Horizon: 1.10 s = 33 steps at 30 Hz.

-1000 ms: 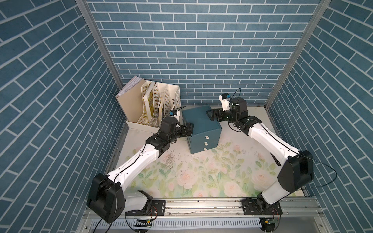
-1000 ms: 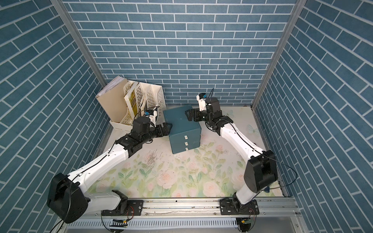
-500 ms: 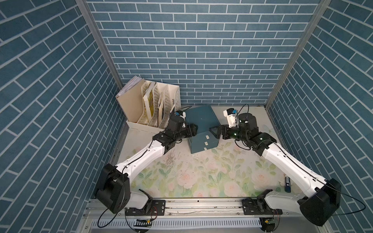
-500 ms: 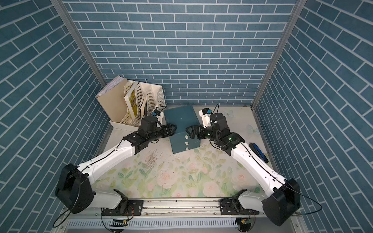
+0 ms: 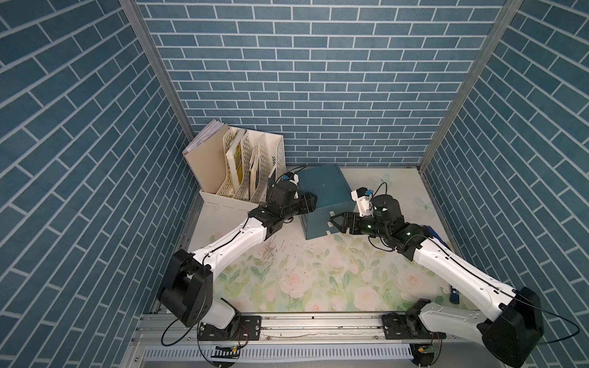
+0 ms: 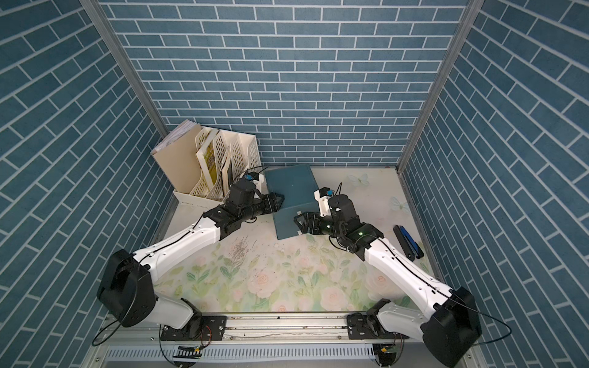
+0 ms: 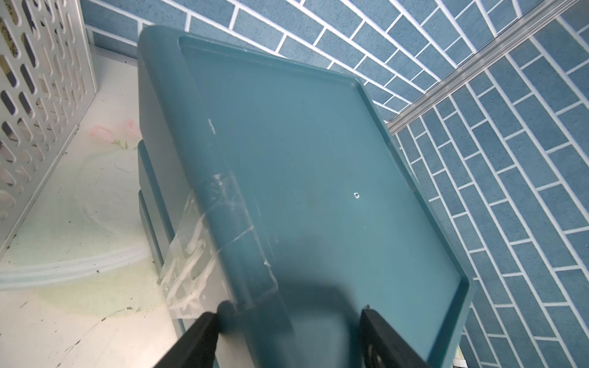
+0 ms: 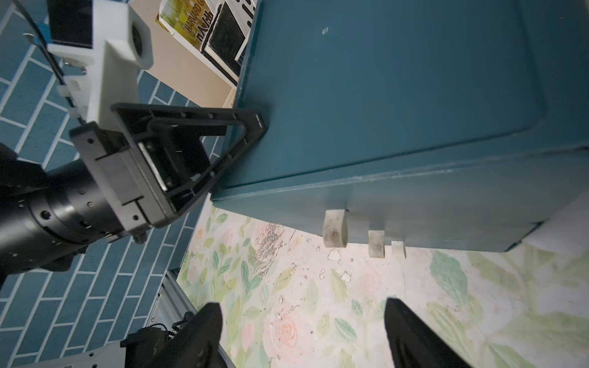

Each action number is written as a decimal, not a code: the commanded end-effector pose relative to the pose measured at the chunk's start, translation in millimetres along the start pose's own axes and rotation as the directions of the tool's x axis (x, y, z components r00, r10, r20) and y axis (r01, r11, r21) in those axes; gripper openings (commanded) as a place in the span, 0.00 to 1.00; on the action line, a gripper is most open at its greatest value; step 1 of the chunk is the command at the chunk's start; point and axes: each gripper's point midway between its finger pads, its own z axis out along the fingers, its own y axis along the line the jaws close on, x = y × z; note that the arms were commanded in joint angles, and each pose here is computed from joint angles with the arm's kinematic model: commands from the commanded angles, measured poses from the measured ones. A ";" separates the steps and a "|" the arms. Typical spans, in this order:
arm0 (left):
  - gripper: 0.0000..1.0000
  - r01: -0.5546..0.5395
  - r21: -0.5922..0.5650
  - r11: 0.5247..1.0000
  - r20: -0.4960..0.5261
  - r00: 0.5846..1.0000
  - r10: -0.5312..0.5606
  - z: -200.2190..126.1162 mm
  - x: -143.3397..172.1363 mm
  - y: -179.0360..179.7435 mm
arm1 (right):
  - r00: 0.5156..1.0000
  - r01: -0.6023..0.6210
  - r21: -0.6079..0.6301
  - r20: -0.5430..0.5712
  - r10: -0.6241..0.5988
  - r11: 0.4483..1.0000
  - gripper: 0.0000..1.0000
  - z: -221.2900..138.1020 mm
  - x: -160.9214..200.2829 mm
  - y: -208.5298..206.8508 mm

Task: Take the seed bags out of the drawer
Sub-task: Open the drawer in the storage box.

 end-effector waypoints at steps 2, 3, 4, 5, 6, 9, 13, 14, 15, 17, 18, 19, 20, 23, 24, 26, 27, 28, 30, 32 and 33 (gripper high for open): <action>0.74 -0.012 -0.001 1.000 -0.024 1.000 0.012 5.3 6.0 -3.6 | 0.998 -0.026 -0.015 0.052 0.026 1.000 0.77 14.9 -12.3 -1.3; 0.74 -0.013 -0.003 1.000 -0.025 1.000 0.012 5.4 6.7 -3.4 | 0.998 -0.029 -0.011 0.055 0.029 1.000 0.76 17.1 -13.5 -2.6; 0.74 -0.011 -0.005 1.000 -0.026 1.000 0.011 5.0 7.0 -2.6 | 0.998 -0.033 -0.011 0.056 0.033 0.999 0.74 20.1 -14.4 -3.7; 0.74 -0.011 -0.005 1.000 -0.027 1.000 0.011 4.6 7.6 -2.4 | 0.998 -0.037 -0.017 0.054 0.038 0.999 0.72 23.1 -14.9 -3.3; 0.74 -0.011 -0.005 1.000 -0.027 1.000 0.011 4.1 8.0 -2.1 | 0.998 -0.042 -0.020 0.052 0.043 0.999 0.70 25.0 -14.9 -3.5; 0.74 -0.010 -0.010 1.000 -0.025 1.000 0.010 2.5 7.8 -1.1 | 0.997 -0.058 -0.026 0.046 0.059 0.998 0.65 30.7 -12.8 -5.3; 0.74 -0.010 -0.013 1.000 -0.024 1.000 0.009 1.0 8.2 -0.3 | 0.995 -0.078 -0.028 0.061 0.079 0.997 0.60 32.3 -14.2 -8.6; 0.74 -0.011 -0.012 1.000 -0.022 1.000 0.011 0.6 7.8 -0.8 | 0.994 -0.085 -0.029 0.065 0.086 0.996 0.59 32.5 -14.7 -9.4; 0.74 -0.011 -0.012 1.000 -0.023 1.000 0.010 0.6 8.1 -0.4 | 0.993 -0.092 -0.031 0.072 0.094 0.995 0.57 32.4 -15.6 -10.9; 0.74 -0.010 -0.012 1.000 -0.025 1.000 0.009 0.5 8.4 -0.4 | 0.990 -0.110 -0.033 0.088 0.112 0.993 0.54 31.7 -17.9 -13.4; 0.74 -0.011 -0.013 1.000 -0.028 1.000 0.011 1.0 9.5 -0.1 | 0.988 -0.119 -0.034 0.096 0.122 0.992 0.53 31.1 -18.6 -15.5; 0.74 -0.011 -0.012 1.000 -0.030 1.000 0.010 1.1 9.8 -0.3 | 0.986 -0.129 -0.037 0.103 0.132 0.991 0.51 30.5 -19.4 -16.9; 0.74 -0.010 -0.012 1.000 -0.033 0.999 0.010 1.2 10.5 0.3 | 0.984 -0.139 -0.041 0.107 0.142 0.989 0.50 30.4 -20.0 -18.3; 0.74 -0.015 -0.013 1.000 -0.036 0.999 0.014 1.0 11.3 0.3 | 0.980 -0.162 -0.052 0.111 0.167 0.985 0.47 30.8 -20.0 -21.4; 0.74 -0.016 -0.015 1.000 -0.037 0.999 0.015 1.0 11.4 0.9 | 0.978 -0.169 -0.056 0.114 0.175 0.984 0.46 30.7 -20.2 -22.4; 0.74 -0.016 -0.017 1.000 -0.040 0.999 0.015 1.0 12.3 1.5 | 0.976 -0.178 -0.067 0.118 0.185 0.982 0.45 30.8 -21.1 -22.7; 0.74 -0.016 -0.018 1.000 -0.041 0.999 0.015 1.3 12.7 2.0 | 0.975 -0.180 -0.073 0.121 0.188 0.981 0.45 30.6 -22.1 -22.2; 0.74 -0.016 -0.016 1.000 -0.040 0.999 0.016 0.4 12.2 1.3 | 0.973 -0.182 -0.080 0.127 0.191 0.980 0.44 30.3 -23.7 -21.7; 0.74 -0.017 -0.018 1.000 -0.041 0.999 0.016 0.6 12.6 1.7 | 0.971 -0.186 -0.094 0.132 0.197 0.978 0.44 30.2 -25.6 -19.5; 0.74 -0.018 -0.015 1.000 -0.039 0.999 0.017 -0.4 11.8 0.9 | 0.970 -0.188 -0.106 0.134 0.201 0.976 0.44 30.0 -27.4 -17.1; 0.74 -0.018 -0.016 1.000 -0.039 0.999 0.017 -0.5 11.6 1.0 | 0.970 -0.189 -0.113 0.135 0.203 0.976 0.44 30.2 -28.8 -16.3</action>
